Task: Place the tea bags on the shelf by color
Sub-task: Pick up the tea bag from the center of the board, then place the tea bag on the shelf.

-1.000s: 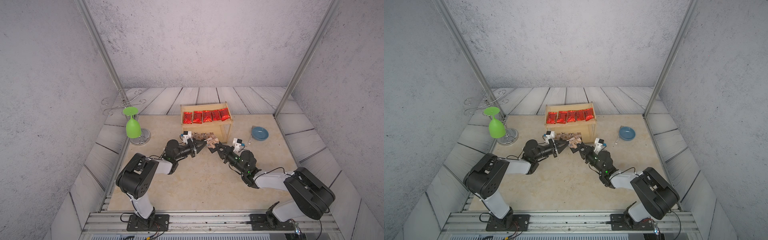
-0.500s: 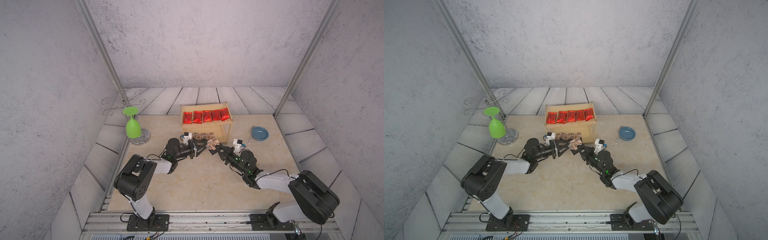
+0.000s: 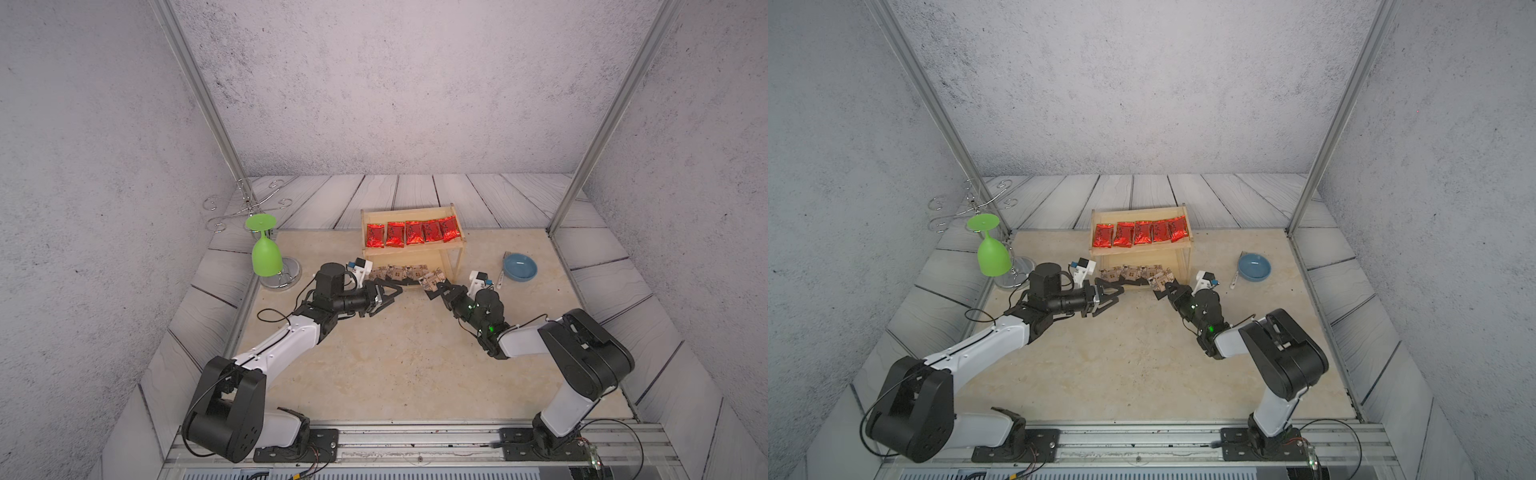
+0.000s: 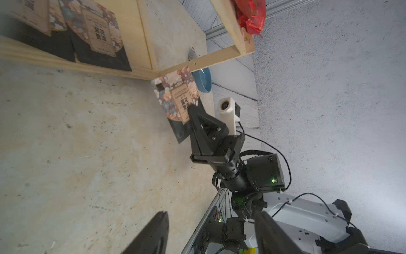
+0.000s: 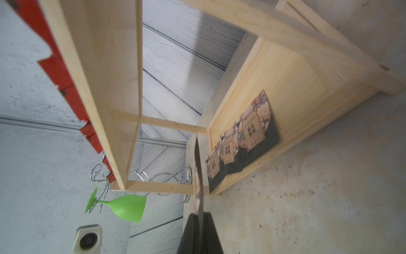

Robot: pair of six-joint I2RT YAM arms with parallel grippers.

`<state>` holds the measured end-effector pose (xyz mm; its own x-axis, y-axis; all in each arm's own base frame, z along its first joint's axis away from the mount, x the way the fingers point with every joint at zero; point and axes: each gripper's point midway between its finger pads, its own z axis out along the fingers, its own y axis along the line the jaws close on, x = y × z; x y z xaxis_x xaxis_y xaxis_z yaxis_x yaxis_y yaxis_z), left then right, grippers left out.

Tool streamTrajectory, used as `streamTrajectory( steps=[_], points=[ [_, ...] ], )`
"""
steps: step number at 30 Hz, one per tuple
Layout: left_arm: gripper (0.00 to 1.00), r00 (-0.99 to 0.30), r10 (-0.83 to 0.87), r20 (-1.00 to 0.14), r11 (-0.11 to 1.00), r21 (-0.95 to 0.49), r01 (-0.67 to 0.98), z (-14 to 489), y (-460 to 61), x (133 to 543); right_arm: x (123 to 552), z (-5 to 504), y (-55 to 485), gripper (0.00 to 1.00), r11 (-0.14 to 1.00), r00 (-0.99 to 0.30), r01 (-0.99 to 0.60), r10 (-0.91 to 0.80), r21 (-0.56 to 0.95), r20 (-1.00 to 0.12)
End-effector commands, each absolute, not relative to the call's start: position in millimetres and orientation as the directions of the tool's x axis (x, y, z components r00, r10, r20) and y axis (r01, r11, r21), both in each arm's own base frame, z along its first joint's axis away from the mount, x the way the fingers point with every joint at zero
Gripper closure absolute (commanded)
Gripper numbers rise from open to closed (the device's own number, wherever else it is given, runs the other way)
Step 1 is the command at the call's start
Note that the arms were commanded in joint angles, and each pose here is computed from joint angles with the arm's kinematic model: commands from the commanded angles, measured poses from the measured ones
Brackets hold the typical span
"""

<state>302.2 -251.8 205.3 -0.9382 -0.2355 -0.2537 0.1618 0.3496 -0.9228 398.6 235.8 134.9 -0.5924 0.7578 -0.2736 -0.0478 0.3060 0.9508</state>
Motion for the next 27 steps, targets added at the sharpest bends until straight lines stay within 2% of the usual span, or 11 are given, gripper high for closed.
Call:
streamTrajectory(
  steps=[1,8,14,27],
  points=[
    [0.33,-0.954,-0.184,-0.237,0.396,-0.906,0.149,191,-242,292,423,156,231,1.0,0.279,-0.521,-0.162,0.79,0.947,-0.322],
    [0.33,-0.958,-0.179,-0.224,0.397,-0.907,0.138,185,-232,290,453,137,228,1.0,0.283,-0.482,-0.158,0.814,0.946,-0.324],
    [0.33,-0.955,-0.188,-0.229,0.395,-0.908,0.139,187,-225,291,469,130,220,1.0,0.328,-0.448,-0.137,0.821,0.935,-0.354],
    [0.34,-0.953,-0.211,-0.218,0.383,-0.915,0.124,187,-214,293,492,111,218,1.0,0.332,-0.443,-0.109,0.828,0.937,-0.345]
  ],
)
